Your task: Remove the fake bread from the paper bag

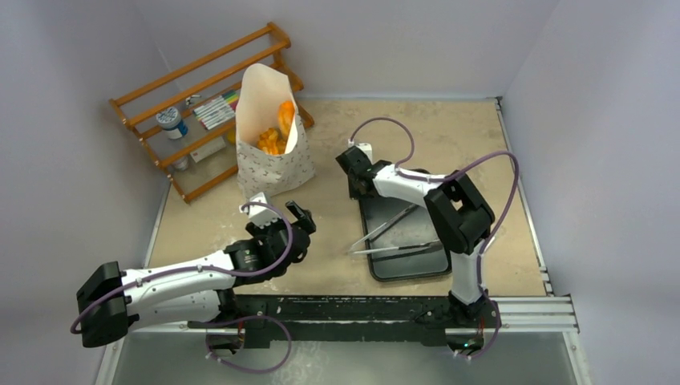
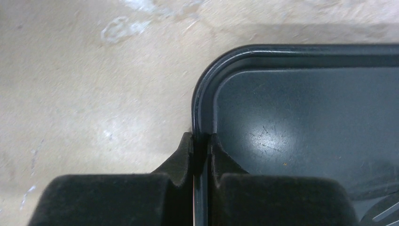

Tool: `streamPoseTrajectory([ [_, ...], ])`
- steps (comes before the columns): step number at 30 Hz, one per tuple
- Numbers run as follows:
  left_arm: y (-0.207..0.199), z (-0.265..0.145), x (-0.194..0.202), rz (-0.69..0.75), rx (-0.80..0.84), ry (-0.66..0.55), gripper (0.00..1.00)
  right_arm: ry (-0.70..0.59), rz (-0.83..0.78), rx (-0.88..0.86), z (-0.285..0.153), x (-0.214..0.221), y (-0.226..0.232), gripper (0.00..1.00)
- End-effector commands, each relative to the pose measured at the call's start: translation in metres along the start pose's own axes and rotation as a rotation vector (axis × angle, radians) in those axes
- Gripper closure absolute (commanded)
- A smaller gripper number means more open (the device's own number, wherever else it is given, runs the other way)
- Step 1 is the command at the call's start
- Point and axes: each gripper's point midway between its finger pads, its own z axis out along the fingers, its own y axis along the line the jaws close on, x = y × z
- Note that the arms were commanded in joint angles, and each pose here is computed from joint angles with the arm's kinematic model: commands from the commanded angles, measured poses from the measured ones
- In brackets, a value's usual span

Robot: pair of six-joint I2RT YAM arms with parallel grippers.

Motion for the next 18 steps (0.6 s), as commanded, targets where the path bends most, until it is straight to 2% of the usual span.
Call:
streamPoseTrajectory([
  [1, -0.015, -0.002, -0.011, -0.031, 0.018, -0.027, 0.05, 0.003, 0.054, 0.020, 0.016, -0.009, -0.009, 1.00],
  [10, -0.015, 0.000, -0.005, -0.018, 0.009, -0.017, 0.05, -0.075, 0.004, 0.098, 0.043, -0.080, -0.047, 1.00],
  [18, -0.022, 0.002, -0.002, 0.020, 0.018, -0.006, 0.05, -0.126, -0.174, 0.176, 0.078, -0.146, -0.097, 1.00],
])
